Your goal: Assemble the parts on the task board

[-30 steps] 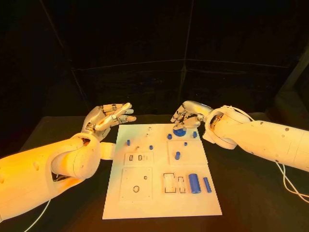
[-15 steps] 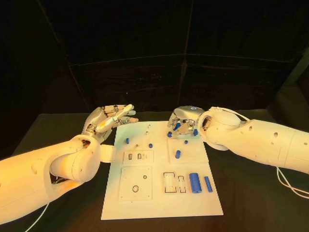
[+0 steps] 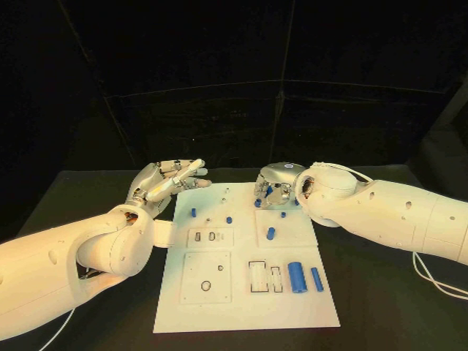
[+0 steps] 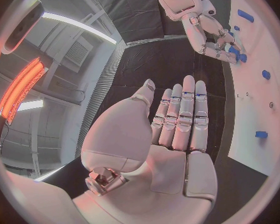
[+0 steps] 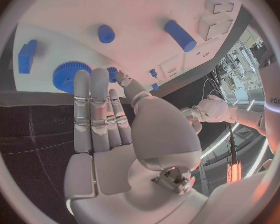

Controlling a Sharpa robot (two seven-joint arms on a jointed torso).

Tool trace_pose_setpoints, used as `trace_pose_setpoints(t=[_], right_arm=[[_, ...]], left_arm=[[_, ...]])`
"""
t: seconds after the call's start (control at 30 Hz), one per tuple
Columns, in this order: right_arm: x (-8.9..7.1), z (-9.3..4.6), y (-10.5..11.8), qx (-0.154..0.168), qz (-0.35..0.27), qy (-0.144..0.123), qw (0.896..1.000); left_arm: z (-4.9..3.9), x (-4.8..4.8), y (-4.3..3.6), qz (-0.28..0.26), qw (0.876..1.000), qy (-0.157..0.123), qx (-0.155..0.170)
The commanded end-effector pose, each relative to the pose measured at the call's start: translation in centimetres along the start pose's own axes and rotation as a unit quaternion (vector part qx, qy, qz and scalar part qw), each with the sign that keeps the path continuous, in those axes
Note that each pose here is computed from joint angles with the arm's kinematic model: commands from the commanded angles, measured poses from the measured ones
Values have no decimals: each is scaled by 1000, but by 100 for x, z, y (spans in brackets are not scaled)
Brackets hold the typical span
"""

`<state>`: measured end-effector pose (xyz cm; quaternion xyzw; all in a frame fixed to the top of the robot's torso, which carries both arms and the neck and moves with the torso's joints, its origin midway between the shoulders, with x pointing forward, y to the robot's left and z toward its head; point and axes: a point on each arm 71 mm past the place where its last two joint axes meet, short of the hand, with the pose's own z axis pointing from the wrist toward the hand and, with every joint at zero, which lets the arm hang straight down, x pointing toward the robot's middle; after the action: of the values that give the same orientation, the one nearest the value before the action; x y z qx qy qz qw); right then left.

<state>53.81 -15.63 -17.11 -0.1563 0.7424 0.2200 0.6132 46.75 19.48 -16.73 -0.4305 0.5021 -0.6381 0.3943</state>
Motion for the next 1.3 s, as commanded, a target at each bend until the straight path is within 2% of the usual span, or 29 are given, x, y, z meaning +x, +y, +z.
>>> trace_pose_setpoints(t=[0.03, 0.5, 0.83, 1.13, 1.3], right_arm=[[4, 21, 7, 3, -11, 13, 1000], [38, 85, 1, 7, -14, 34, 999], [38, 98, -9, 7, -15, 33, 999], [-51, 58, 35, -13, 2, -27, 1000], [-108, 40, 63, -8, 24, -64, 998]], left_arm=[[-1, 26, -12, -3, 1000, 14, 1], [-10, 13, -14, -4, 1000, 16, -2], [-7, -5, -12, -4, 1000, 15, -3], [-8, -22, -10, -4, 1000, 13, -5], [-9, -33, -8, -5, 1000, 12, -7]])
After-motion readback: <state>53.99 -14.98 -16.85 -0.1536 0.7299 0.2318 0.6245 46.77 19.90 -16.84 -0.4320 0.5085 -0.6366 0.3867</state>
